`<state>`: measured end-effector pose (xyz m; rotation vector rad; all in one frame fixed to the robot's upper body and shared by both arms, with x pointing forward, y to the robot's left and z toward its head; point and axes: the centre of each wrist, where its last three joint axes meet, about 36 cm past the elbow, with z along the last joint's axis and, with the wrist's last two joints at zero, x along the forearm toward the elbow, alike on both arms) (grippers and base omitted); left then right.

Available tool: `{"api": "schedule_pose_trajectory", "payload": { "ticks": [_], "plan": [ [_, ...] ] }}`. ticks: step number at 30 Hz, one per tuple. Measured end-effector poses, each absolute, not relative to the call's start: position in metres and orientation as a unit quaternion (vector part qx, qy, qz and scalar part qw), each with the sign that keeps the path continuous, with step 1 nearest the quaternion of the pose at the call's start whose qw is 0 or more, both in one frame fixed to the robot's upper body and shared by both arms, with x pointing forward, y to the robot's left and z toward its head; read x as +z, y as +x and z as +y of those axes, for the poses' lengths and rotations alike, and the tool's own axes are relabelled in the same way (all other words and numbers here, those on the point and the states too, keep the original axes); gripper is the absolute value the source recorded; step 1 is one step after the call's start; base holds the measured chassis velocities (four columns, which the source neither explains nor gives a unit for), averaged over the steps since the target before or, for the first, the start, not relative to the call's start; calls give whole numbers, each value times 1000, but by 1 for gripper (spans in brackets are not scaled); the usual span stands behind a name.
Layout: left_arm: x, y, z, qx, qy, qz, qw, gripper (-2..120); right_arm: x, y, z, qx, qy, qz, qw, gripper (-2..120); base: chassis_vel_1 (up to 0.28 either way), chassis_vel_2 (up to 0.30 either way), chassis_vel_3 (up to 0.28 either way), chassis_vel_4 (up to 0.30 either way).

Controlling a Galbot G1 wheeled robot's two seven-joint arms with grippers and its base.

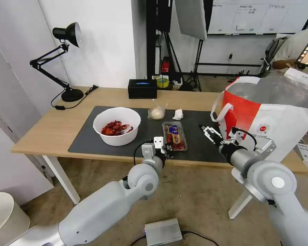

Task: Pick up the trash from the table and place it into the takeout bag.

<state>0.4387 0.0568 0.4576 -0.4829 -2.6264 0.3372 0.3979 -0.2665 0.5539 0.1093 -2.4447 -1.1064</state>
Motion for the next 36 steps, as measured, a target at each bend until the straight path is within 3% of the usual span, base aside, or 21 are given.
{"api": "schedule_pose_trajectory", "payload": {
  "ticks": [20,36],
  "plan": [
    [457,439,55,122,-175,-951,225,0,546,426,-267,-401,43,-880,251,100,0,0,0,0],
    [457,437,59,121,-172,-951,226,0,548,478,-261,-366,58,-875,312,100,0,0,0,0]
  ]
}}
